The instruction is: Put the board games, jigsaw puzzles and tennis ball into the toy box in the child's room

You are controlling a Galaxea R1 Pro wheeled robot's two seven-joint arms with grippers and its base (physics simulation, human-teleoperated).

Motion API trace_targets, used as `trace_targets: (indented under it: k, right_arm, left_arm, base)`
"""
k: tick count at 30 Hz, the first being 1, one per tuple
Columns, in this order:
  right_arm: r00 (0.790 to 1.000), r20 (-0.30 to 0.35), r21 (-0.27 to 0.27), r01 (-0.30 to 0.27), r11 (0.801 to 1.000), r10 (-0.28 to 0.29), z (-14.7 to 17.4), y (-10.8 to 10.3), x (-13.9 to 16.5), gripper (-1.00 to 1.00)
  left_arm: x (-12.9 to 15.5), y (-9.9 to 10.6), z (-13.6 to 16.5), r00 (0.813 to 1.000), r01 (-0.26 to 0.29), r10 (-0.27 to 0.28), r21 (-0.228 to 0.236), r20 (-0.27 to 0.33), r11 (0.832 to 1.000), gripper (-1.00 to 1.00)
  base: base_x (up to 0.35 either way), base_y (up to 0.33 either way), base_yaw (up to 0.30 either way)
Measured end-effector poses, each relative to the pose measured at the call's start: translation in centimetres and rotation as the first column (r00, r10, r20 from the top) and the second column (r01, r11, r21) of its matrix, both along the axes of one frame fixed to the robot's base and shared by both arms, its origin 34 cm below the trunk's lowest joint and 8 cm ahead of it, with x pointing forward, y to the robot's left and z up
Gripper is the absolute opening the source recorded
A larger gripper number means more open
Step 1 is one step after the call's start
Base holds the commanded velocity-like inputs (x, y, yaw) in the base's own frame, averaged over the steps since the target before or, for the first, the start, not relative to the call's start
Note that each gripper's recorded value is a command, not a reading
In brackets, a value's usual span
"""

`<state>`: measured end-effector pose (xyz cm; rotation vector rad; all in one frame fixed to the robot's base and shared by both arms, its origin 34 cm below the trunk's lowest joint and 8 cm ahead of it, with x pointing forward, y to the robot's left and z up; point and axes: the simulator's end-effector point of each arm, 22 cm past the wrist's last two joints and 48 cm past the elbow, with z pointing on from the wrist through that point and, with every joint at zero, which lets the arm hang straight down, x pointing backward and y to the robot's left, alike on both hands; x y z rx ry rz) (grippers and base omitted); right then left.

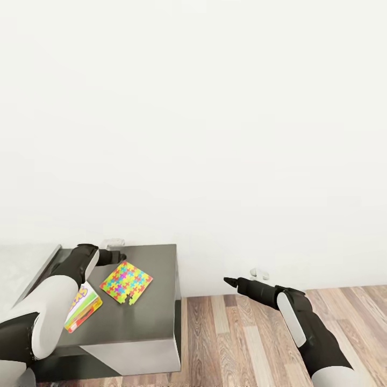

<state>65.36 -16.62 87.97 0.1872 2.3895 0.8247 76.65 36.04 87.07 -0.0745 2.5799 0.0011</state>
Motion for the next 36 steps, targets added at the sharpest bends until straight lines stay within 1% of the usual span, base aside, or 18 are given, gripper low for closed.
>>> trace_targets:
  k: [2,6,8,10,13,23,36]
  right_arm:
    - [1.0,-0.003,0.0,0.0,1.0,0.0,-0.2,0.0,0.0,1.0]
    - [1.0,-0.009,-0.002,0.0,1.0,0.0,-0.5,-0.1,-0.1,1.0]
    - [1.0,-0.012,-0.002,0.0,1.0,0.0,-0.7,-0.1,-0.1,1.0]
    - [1.0,-0.015,-0.002,0.0,1.0,0.0,-0.9,-0.1,-0.2,1.0]
    - [1.0,-0.019,-0.003,0.0,1.0,0.0,-1.1,-0.1,-0.2,1.0]
    - [0.999,-0.033,-0.003,0.0,1.0,0.0,-1.9,-0.1,-0.4,1.0]
    - [0.999,-0.052,-0.005,0.0,1.0,0.0,-3.0,-0.2,-0.7,1.0]
  left_arm:
    - [0.0,0.1,-0.2,1.0,0.001,-0.001,-0.004,-0.003,1.0,1.0]
    - [-0.2,0.3,-0.4,1.0,0.011,-0.011,-0.029,-0.007,1.0,1.0]
    - [-0.3,0.4,-0.4,1.0,0.029,-0.029,-0.064,-0.005,0.998,1.0]
    - [-0.4,0.4,-0.4,0.999,0.042,-0.042,-0.088,-0.005,0.995,1.0]
    - [-0.6,0.7,-0.5,0.999,0.053,-0.054,-0.107,-0.006,0.993,1.0]
    - [-0.8,0.9,-1.4,0.998,0.055,-0.058,-0.116,-0.02,0.992,1.0]
    - [-1.1,0.8,-2.8,0.997,0.055,-0.06,-0.119,-0.042,0.991,1.0]
  base:
    - [0.0,0.0,0.0]
    - [0.0,0.0,0.0]
    - [0.0,0.0,0.0]
    - [0.0,0.0,0.0]
    - [0.0,0.0,0.0]
    - [0.0,0.0,0.0]
    - [0.0,0.0,0.0]
